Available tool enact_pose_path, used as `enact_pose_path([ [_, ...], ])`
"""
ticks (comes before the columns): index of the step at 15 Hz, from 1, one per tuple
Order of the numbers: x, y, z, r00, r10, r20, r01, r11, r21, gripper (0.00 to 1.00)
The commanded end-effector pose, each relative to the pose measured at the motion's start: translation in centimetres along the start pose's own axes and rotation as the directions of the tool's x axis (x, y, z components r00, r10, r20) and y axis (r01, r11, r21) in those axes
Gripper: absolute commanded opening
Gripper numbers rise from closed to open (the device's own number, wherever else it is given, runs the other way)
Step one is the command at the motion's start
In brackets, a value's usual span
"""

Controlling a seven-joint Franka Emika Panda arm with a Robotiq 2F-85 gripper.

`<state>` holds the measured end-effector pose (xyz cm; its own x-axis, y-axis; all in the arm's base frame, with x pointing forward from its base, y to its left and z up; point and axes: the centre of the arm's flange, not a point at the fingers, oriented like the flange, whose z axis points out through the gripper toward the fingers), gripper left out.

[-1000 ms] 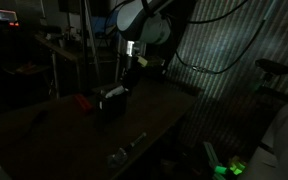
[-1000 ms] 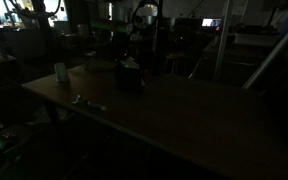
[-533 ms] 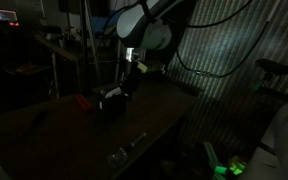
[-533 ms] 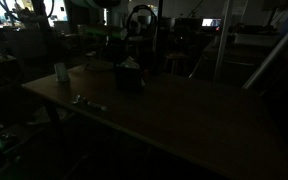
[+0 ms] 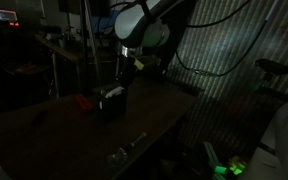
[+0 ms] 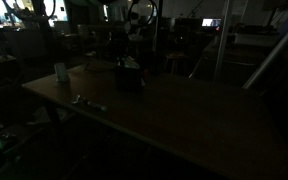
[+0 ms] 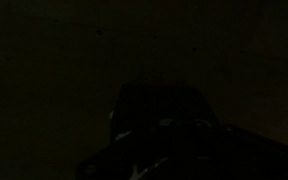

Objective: Put the white towel into the basket

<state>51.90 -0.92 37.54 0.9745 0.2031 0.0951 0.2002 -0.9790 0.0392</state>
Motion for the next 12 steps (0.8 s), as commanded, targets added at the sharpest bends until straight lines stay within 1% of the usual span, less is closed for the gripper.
enact_pose_path([
  [1, 1.7, 0.6, -1.6, 0.998, -0.007, -0.056, 0.005, 0.999, -0.041, 0.00],
  [6, 3.8, 1.2, -2.4, 0.995, -0.010, -0.099, 0.006, 0.999, -0.036, 0.00],
  [12, 5.9, 2.2, -1.6, 0.995, -0.011, -0.098, 0.009, 1.000, -0.020, 0.00],
])
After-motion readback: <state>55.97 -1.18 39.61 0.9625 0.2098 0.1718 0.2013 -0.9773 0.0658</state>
